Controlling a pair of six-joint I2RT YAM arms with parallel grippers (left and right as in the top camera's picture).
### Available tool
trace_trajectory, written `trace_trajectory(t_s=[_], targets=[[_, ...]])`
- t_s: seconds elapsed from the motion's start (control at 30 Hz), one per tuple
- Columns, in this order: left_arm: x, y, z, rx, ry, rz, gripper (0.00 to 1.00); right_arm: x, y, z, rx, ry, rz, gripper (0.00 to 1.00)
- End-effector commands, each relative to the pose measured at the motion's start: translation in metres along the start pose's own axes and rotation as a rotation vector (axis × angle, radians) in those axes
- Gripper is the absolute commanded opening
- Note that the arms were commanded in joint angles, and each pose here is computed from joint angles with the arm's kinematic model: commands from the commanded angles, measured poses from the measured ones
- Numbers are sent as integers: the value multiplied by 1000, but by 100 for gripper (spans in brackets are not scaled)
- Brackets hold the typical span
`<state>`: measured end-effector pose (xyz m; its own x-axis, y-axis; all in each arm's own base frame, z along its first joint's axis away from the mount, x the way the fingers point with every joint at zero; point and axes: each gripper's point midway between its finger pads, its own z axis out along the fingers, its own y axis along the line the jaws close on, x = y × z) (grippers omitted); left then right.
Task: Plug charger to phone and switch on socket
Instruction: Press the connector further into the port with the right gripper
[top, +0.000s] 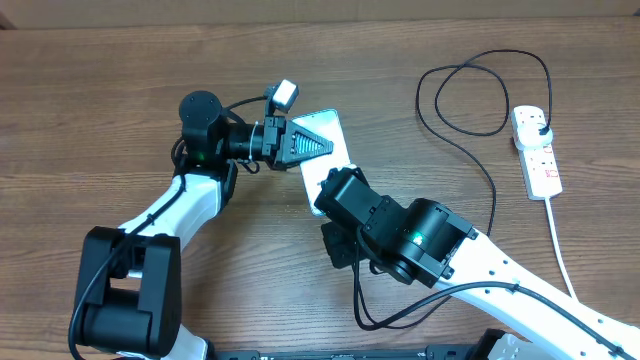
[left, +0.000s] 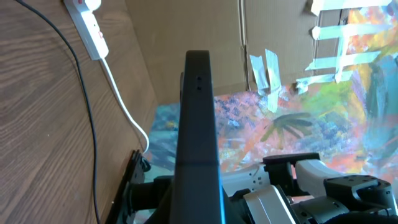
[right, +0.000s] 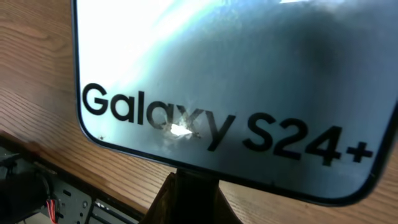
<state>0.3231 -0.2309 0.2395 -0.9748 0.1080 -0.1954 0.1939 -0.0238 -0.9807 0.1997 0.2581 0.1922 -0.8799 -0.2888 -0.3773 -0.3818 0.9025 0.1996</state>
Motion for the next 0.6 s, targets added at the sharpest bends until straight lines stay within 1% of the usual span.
trace_trajectory(t_s=[0.0,0.3,0.43,0.57], targets=[[15,-7,8,20,96,74,4,-28,7,-9,-11,-125,-26,4],[24,-9,23,31,140,88,4,-44,12,-23,-14,-184,-68,4],[23,-8,21,30,133,88,4,-42,10,-23,-7,-173,-69,25],[20,-8,20,27,118,89,4,-34,6,-24,6,-144,-71,34]])
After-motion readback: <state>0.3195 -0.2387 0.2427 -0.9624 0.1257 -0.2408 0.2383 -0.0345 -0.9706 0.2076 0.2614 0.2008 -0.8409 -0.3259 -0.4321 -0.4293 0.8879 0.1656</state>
